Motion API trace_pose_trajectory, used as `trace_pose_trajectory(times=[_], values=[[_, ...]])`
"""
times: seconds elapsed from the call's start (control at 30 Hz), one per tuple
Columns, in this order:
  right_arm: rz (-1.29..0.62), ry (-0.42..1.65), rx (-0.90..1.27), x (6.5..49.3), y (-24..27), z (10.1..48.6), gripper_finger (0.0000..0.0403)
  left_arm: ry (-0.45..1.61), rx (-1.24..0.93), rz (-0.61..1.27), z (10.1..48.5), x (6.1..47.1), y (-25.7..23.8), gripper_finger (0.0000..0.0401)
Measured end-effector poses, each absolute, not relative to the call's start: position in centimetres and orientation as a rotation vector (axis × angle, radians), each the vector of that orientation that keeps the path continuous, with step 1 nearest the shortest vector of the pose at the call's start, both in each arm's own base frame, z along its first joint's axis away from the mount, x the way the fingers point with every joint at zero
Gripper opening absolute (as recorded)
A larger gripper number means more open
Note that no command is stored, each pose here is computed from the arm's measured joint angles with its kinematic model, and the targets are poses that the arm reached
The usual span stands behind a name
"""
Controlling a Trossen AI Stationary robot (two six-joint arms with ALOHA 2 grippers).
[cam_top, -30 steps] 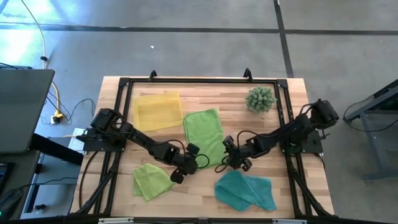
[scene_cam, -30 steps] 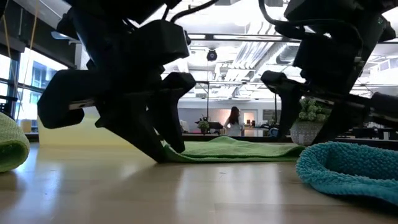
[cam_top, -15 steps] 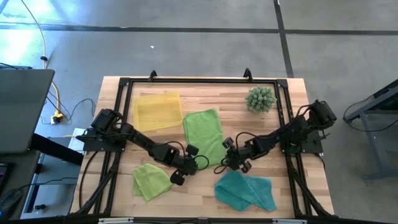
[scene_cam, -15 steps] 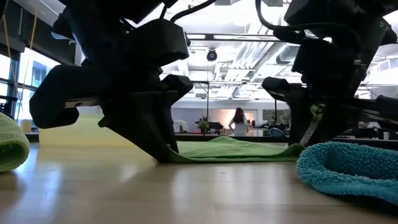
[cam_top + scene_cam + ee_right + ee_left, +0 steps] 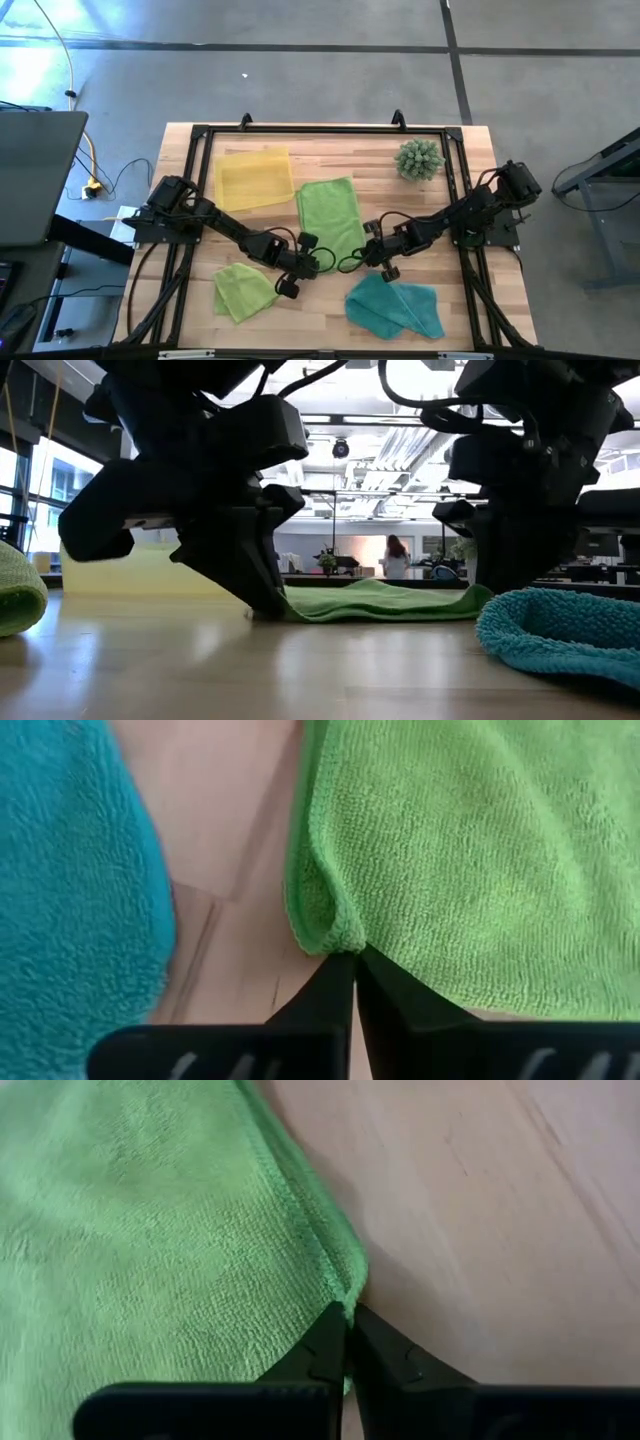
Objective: Roll microfiber towels into tight, uniform cylinder then place into a basket
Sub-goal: Roll the green microfiber towel
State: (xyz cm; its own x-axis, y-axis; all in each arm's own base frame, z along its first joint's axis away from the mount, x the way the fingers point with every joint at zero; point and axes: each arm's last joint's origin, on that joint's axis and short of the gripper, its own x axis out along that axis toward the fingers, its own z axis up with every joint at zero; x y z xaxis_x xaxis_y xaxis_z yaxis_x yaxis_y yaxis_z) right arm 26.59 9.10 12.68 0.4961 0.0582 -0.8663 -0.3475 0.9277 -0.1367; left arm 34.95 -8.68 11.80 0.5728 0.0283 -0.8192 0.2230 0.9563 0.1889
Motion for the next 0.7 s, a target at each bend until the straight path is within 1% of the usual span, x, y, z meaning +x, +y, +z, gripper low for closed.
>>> trace_pose_trajectory(times=[0.17,0.33,0.5,0.6,0.7], values=[[0.234,0.988,-0.239,26.6,8.9,13.7,0.0001,0.900,0.269,-0.056,13.9,34.8,-8.4,0.0003],[0.178,0.971,-0.104,26.7,8.2,14.5,0.0001,0.887,0.185,0.019,14.8,34.8,-7.6,0.0003],[0.093,0.990,0.029,26.9,7.3,14.5,0.0001,0.953,0.098,0.095,14.4,34.5,-6.5,0.0003],[0.054,1.005,0.072,26.9,6.8,14.4,0.0001,0.992,0.073,0.149,14.1,34.2,-5.9,0.0003],[0.021,1.007,0.107,27.0,6.3,14.4,0.0001,0.986,0.063,0.208,14.2,34.2,-5.4,0.0003]])
